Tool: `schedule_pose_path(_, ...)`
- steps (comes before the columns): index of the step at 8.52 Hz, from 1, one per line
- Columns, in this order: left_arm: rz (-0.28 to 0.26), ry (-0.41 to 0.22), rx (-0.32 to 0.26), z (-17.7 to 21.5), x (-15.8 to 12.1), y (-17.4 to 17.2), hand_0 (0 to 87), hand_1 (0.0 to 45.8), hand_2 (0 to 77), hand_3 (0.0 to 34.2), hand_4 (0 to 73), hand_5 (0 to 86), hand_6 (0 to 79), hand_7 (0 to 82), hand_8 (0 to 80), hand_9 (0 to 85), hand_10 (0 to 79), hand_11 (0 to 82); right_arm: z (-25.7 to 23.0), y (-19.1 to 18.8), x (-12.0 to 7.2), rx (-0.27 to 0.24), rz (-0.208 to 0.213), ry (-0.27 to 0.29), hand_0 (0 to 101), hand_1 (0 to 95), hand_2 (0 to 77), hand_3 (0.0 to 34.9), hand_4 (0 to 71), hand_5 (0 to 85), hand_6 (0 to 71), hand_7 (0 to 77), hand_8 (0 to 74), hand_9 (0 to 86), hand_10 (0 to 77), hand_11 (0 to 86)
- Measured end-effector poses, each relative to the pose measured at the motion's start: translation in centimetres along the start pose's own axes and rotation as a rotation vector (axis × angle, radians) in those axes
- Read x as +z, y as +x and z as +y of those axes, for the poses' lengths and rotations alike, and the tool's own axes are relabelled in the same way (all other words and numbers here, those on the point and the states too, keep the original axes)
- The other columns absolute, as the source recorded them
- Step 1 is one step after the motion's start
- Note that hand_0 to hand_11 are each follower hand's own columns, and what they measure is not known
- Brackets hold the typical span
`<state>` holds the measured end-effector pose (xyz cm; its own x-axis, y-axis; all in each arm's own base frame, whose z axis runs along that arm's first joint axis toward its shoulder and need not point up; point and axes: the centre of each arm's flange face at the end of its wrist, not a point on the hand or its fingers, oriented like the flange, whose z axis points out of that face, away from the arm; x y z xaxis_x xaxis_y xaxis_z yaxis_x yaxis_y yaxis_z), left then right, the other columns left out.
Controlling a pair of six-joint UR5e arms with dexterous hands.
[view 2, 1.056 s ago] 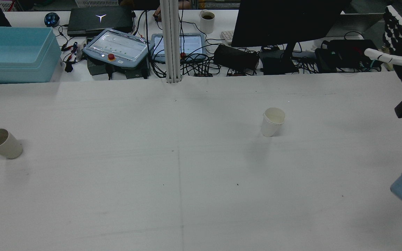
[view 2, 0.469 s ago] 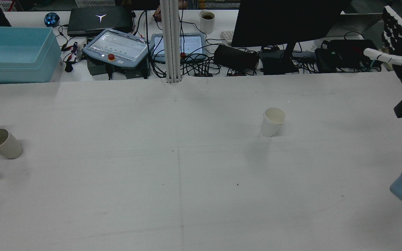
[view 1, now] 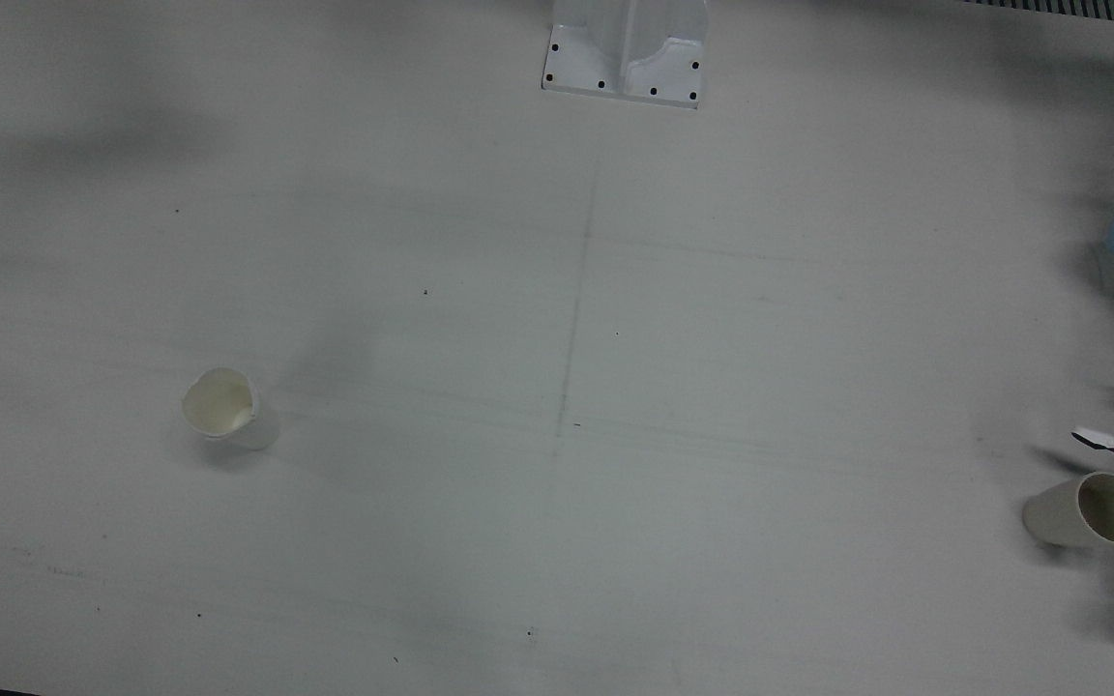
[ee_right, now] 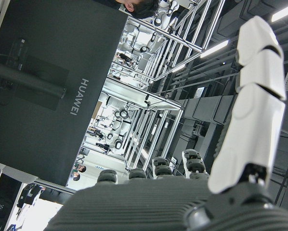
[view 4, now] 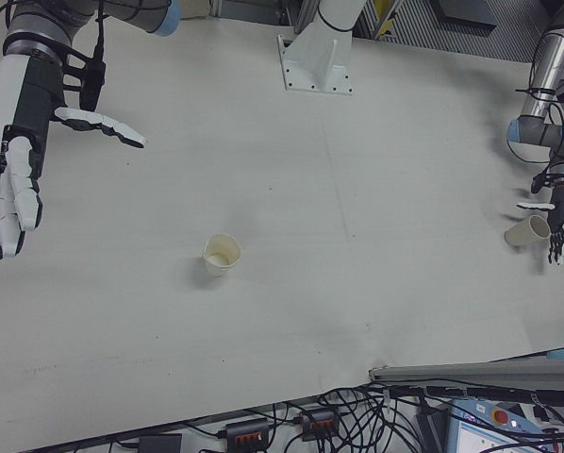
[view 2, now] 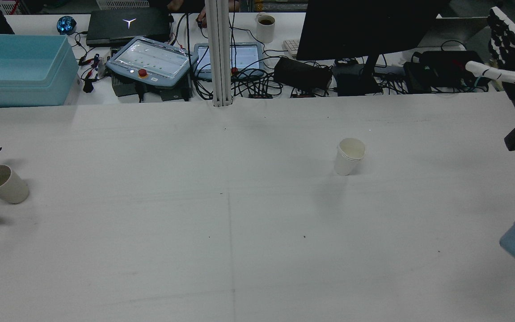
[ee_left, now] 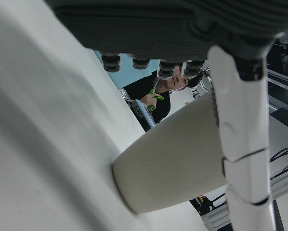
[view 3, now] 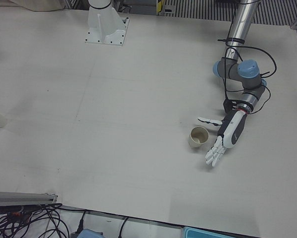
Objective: Pour water
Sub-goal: 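Reach the left hand to the beige cup and close fingers around it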
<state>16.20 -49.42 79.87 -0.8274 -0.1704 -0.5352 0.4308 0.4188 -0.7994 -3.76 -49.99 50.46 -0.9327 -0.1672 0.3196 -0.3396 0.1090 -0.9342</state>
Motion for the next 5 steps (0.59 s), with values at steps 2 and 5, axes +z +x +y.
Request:
schedule_pose_path(2,-0.005,-0.009,-0.009,0.6,0.7,-0.4,56.8,22.9,1.1,5.2,1.1,12.5,0.0,9.8,0.5,3.3,2.2,6.0,0.2,0.0,0.1,0.002,-0.001,-0.003,51,20.2,14.7,6.5,7.1,6.0,2.7,8.7,0.5,1.1,0.5,2.7)
schedule_pose_path(5,-0.003,-0.032,-0.026,1.8,2.0,-0.7,57.0,24.0,1.1,4.0,1.1,17.5,0.0,10.9,0.5,3.3,1.6,6.0,0.2,0.0,0.2,0.003,-0.002,-0.004,51,19.6,14.7,5.8,7.1,6.0,2.7,8.7,0.5,1.1,0.5,2.7)
